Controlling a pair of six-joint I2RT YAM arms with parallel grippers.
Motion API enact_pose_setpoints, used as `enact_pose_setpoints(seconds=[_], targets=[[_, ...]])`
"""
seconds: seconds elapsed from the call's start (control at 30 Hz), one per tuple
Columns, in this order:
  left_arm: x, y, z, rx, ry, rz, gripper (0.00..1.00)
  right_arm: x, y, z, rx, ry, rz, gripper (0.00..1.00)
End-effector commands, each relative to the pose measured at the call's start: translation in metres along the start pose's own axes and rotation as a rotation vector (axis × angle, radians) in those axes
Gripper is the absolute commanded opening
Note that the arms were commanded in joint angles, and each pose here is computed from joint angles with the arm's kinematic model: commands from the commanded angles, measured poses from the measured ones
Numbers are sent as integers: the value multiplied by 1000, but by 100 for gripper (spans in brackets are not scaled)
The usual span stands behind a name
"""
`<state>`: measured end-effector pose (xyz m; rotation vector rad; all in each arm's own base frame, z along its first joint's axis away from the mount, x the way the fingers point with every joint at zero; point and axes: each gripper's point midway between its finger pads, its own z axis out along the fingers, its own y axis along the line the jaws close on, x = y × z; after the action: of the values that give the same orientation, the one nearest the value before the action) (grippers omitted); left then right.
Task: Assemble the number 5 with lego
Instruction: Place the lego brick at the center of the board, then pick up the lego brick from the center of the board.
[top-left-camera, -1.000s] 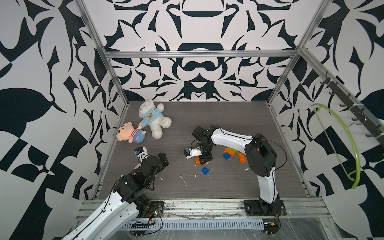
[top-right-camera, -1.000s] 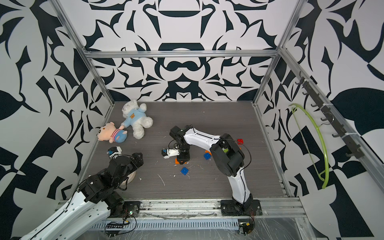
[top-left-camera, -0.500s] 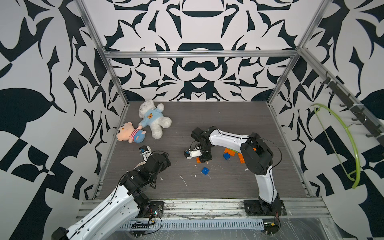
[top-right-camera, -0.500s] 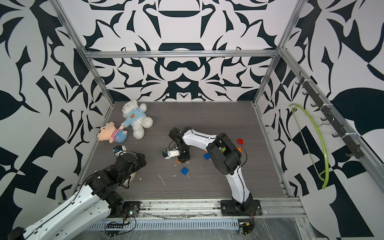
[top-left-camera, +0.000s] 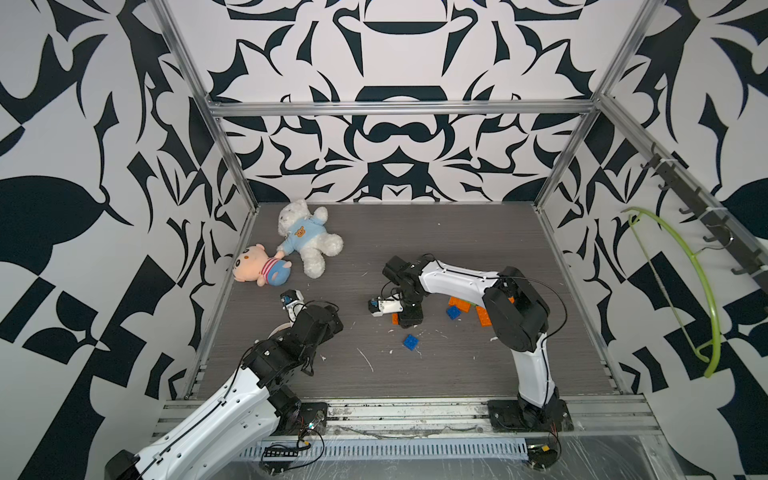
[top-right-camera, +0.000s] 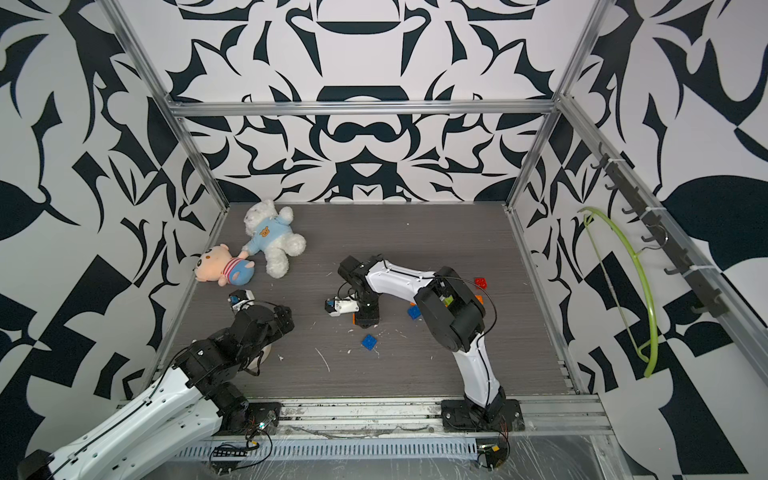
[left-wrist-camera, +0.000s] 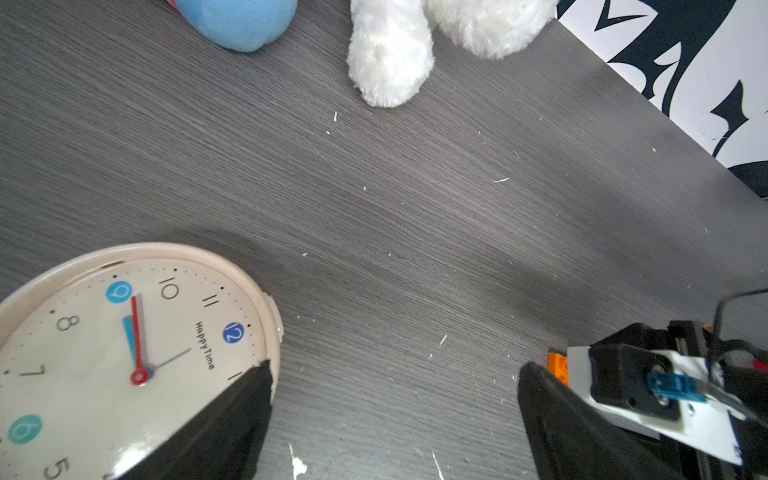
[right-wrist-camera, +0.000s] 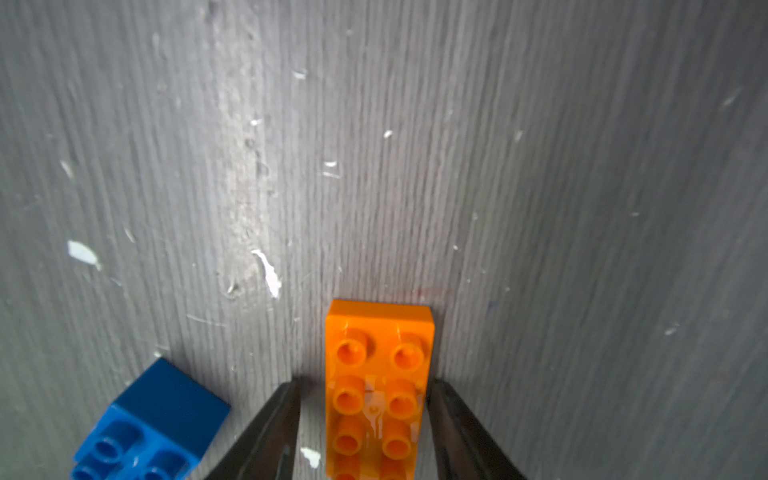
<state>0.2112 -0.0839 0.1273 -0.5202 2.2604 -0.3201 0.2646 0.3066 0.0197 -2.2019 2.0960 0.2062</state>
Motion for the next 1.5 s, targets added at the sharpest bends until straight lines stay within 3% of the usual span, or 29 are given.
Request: enact_pose_setpoints(seconds=[0.0,0.27,0.4,0.53,0.67,0.87,1.17,1.47], targets=[[-7,-7,-3,24,-14,3,99,-4,-2,-15,37,-30,50,61],[-2,-26,3,90,21,31,99,-22,-15,-72,219,-244,257,70],[6,-44,9,142,74,44,99,-13,-34,-110,363,-356,653,65],[25,-60,20,175,177,40,99,0,-3,-106,239,-374,881,64],[47,-67,28,160,246,47,99,19,27,-84,142,-342,1003,62],[68,-70,33,170,257,-5,99,26,56,-58,39,-265,986,58],[67,-56,32,144,233,-40,99,5,70,-44,49,-226,816,57],[60,-47,29,116,198,-52,99,2,76,-19,94,-85,732,57]])
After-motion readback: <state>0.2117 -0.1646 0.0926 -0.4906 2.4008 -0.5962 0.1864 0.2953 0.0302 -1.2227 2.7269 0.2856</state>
